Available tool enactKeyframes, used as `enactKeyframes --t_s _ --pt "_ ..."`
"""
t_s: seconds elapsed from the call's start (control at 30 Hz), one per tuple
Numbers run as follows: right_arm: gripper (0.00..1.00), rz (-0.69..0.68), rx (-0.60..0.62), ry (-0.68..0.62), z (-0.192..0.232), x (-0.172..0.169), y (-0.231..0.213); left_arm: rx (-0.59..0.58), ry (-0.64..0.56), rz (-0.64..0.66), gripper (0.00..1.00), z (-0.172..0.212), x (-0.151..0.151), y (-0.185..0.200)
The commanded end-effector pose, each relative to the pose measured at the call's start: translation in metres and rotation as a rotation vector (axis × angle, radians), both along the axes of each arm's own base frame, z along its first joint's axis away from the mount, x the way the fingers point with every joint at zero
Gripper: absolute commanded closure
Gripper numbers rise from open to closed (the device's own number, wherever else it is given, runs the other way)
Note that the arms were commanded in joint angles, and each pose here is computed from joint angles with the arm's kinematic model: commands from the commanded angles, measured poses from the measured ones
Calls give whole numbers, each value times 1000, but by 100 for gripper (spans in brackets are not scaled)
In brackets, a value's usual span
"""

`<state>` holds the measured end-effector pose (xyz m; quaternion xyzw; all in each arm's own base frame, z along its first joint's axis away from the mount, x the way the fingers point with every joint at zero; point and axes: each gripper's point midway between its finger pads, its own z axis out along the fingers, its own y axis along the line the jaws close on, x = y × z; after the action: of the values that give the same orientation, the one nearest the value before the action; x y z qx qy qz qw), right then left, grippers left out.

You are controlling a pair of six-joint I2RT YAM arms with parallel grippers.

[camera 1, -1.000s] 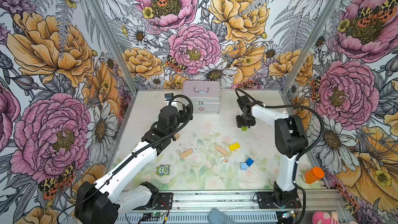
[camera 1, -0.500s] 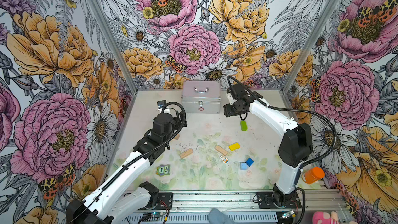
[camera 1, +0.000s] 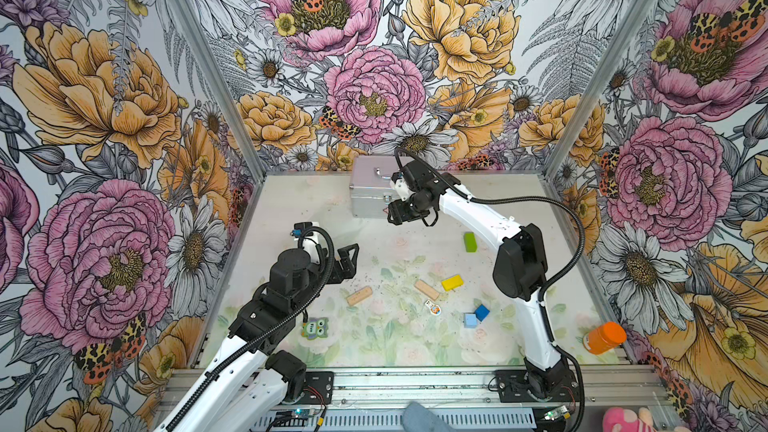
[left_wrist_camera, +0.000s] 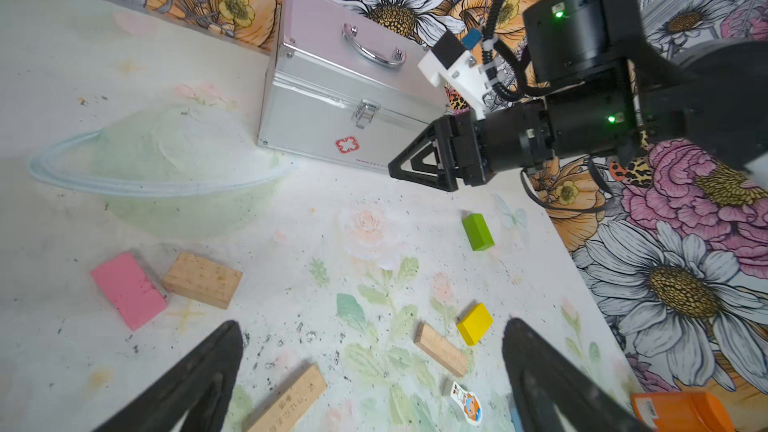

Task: Build the wood block tower
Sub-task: 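Open the right gripper and reach toward the natural wood block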

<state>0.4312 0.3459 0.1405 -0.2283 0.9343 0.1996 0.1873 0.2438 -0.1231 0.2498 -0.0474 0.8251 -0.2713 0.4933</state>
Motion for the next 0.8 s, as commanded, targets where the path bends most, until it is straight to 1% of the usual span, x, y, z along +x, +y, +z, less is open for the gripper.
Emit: enactKeyframes --t_s 0.0,0.17,0.3,0.47,0.6,0.63,0.77 --pt "34 75 64 23 2 -11 33 -66 100 -46 1 -17 -22 -3" --pt "34 156 97 51 -12 -24 68 -110 146 -52 1 -23 -43 2" --pt "34 213 113 69 -24 -36 92 -132 150 -50 1 -22 -56 7" --pt "34 259 108 84 -42 -52 115 -136 146 -53 1 -18 -64 8" --pt "35 274 96 68 -51 -54 123 -145 143 -82 1 -14 -67 4" --pt "35 302 88 60 -53 -66 134 -148 142 -92 1 -13 -68 3" --pt "35 331 79 38 -59 -74 145 -149 140 -117 1 -9 -71 0"
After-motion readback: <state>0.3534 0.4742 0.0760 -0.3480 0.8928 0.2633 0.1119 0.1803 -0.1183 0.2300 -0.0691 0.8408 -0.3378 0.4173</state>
